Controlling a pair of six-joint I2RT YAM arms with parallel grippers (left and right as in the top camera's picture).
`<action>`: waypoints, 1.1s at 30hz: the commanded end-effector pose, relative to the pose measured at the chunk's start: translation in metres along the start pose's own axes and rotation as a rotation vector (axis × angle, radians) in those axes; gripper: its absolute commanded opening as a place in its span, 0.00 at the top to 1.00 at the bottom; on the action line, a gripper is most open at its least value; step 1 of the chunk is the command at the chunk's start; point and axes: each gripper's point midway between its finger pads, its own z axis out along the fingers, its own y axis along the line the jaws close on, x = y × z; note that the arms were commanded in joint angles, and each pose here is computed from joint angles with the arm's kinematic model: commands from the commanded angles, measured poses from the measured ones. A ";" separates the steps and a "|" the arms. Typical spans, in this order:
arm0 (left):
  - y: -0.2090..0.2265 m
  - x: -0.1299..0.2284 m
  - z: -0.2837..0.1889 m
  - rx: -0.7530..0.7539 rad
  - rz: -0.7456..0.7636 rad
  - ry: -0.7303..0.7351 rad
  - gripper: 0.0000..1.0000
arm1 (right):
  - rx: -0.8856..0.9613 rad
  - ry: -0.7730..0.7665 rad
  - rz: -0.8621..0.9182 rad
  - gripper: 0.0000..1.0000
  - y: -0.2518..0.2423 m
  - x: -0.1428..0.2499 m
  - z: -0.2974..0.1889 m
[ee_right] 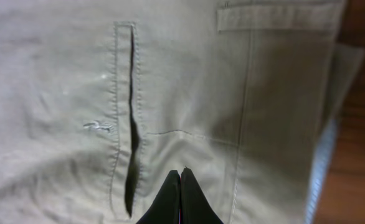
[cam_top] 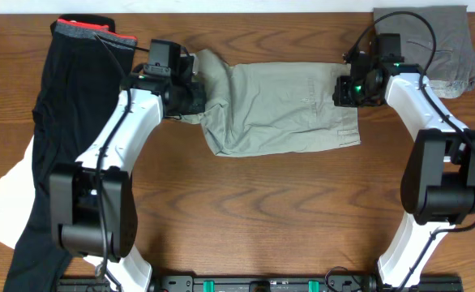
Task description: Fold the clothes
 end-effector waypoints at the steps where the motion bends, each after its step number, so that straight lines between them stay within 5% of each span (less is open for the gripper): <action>1: 0.027 -0.020 -0.035 -0.183 0.050 -0.072 0.94 | -0.035 0.019 -0.020 0.99 0.007 0.006 0.011; 14: 0.073 -0.030 -0.090 -0.274 0.018 -0.075 0.94 | -0.040 0.021 -0.029 0.99 0.008 0.006 0.023; 33: 0.070 -0.048 -0.120 -0.300 0.025 -0.117 0.94 | -0.110 -0.024 -0.094 0.99 0.035 -0.004 0.039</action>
